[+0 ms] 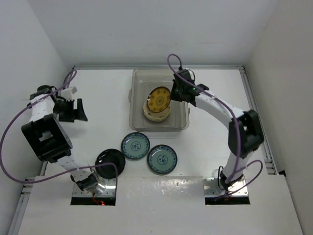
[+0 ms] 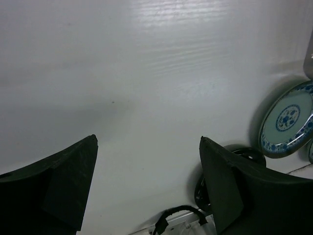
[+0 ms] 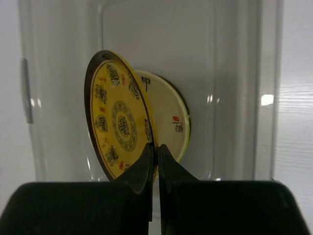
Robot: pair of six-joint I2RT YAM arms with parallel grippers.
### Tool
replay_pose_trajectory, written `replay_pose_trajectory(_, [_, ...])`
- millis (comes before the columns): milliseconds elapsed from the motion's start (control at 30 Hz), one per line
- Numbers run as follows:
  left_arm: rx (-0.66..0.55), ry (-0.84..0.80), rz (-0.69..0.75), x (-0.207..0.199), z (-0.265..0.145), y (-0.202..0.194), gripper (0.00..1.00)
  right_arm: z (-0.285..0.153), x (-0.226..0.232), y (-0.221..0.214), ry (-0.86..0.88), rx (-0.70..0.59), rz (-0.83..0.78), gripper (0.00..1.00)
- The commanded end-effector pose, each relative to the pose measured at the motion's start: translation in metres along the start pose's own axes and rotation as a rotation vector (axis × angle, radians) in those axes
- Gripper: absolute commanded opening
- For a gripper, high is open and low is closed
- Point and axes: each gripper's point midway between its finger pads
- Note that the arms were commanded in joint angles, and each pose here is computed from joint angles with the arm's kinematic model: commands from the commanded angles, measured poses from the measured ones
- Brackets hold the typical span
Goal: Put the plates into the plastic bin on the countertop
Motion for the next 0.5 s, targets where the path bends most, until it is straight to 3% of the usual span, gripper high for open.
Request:
replay_pose_trajectory(0, [-0.077, 0.023, 0.07, 0.002, -0.027, 0.0, 0.86, 0.022, 0.031, -0.01, 0.123, 0.094, 0.006, 0.0])
replay_pose_trajectory(100, [-0.082, 0.027, 0.048, 0.008, -0.032, -0.005, 0.86, 0.038, 0.036, -0.021, 0.125, 0.162, -0.019, 0.02])
replay_pose_trajectory(133, [-0.095, 0.023, 0.036, 0.01, -0.033, -0.005, 0.86, 0.042, 0.03, -0.026, 0.101, 0.189, -0.039, 0.1])
replay_pose_trajectory(167, [-0.097, 0.017, 0.022, 0.01, -0.035, -0.008, 0.86, 0.042, 0.035, -0.027, 0.124, 0.206, -0.053, 0.33])
replay_pose_trajectory(233, [-0.104, 0.009, 0.031, 0.009, -0.035, -0.007, 0.86, 0.037, 0.031, -0.033, 0.111, 0.252, -0.115, 0.59])
replay_pose_trajectory(300, [-0.11, 0.015, 0.036, 0.01, -0.039, -0.003, 0.86, 0.018, 0.027, -0.016, 0.072, 0.204, -0.183, 0.8])
replay_pose_trajectory(400, [-0.112, 0.02, 0.038, 0.013, -0.04, -0.004, 0.86, -0.02, 0.017, -0.008, 0.022, 0.152, -0.262, 0.89])
replay_pose_trajectory(467, [-0.12, 0.032, 0.045, 0.015, -0.044, -0.004, 0.86, -0.061, 0.003, -0.021, 0.024, 0.134, -0.34, 0.89])
Point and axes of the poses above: each gripper's point midway between its finger pads, its own z axis out along the fingers, its own x axis along the line the jaws close on, y = z × x, and after that the axes turned 8 degrees about z, right-handed
